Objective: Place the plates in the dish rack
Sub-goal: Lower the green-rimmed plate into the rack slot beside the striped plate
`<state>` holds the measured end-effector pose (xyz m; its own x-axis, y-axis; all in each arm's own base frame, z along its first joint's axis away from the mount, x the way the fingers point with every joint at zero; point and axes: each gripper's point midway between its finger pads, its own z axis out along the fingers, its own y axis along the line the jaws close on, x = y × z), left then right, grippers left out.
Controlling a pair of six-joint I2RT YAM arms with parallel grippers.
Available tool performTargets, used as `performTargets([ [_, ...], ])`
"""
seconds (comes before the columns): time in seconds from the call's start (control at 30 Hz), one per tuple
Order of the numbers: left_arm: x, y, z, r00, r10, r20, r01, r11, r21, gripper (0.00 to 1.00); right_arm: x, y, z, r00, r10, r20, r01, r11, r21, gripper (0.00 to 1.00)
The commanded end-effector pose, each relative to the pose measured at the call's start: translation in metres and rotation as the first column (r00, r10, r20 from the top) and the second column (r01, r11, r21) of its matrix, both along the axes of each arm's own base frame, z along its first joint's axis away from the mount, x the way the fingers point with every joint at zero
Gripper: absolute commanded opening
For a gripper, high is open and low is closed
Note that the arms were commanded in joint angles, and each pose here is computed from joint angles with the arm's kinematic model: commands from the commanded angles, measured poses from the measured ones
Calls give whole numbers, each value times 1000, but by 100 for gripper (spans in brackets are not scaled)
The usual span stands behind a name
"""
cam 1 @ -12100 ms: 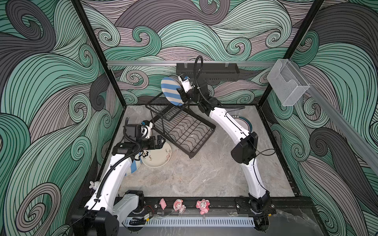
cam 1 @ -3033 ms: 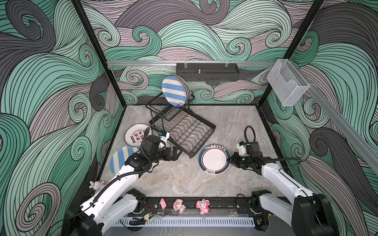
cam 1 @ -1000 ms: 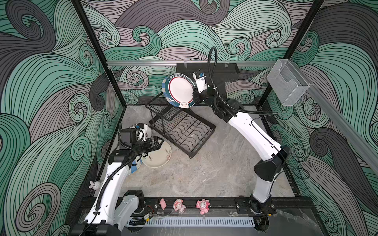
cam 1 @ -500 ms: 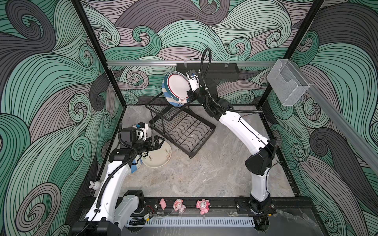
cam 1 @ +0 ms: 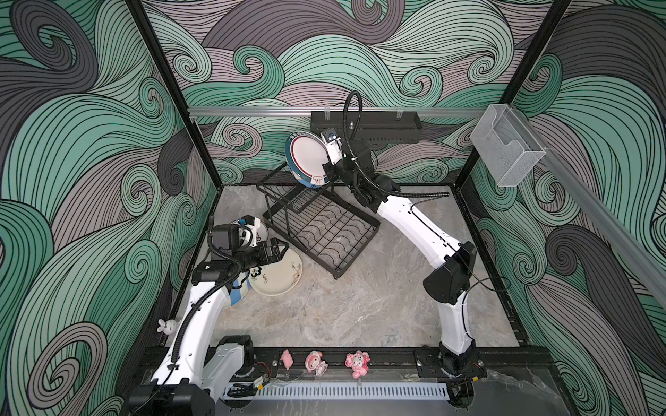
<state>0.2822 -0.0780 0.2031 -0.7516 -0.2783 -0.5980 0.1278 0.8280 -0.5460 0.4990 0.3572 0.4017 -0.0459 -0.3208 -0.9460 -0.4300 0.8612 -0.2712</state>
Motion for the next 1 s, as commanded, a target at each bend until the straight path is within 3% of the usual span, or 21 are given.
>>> performTargets([
  [0.0, 3, -1, 3, 1000, -15, 18, 15, 1000, -10, 99, 5, -10, 35, 993, -68, 99, 62, 996, 64, 0],
  [0.27, 4, -2, 4, 1000, -21, 19, 21, 999, -27, 99, -3, -7, 57, 981, -88, 174, 82, 996, 42, 0],
  [0.97, 4, -3, 6, 999, -31, 28, 32, 998, -45, 98, -6, 15, 6, 991, -97, 88, 99, 995, -22, 0],
])
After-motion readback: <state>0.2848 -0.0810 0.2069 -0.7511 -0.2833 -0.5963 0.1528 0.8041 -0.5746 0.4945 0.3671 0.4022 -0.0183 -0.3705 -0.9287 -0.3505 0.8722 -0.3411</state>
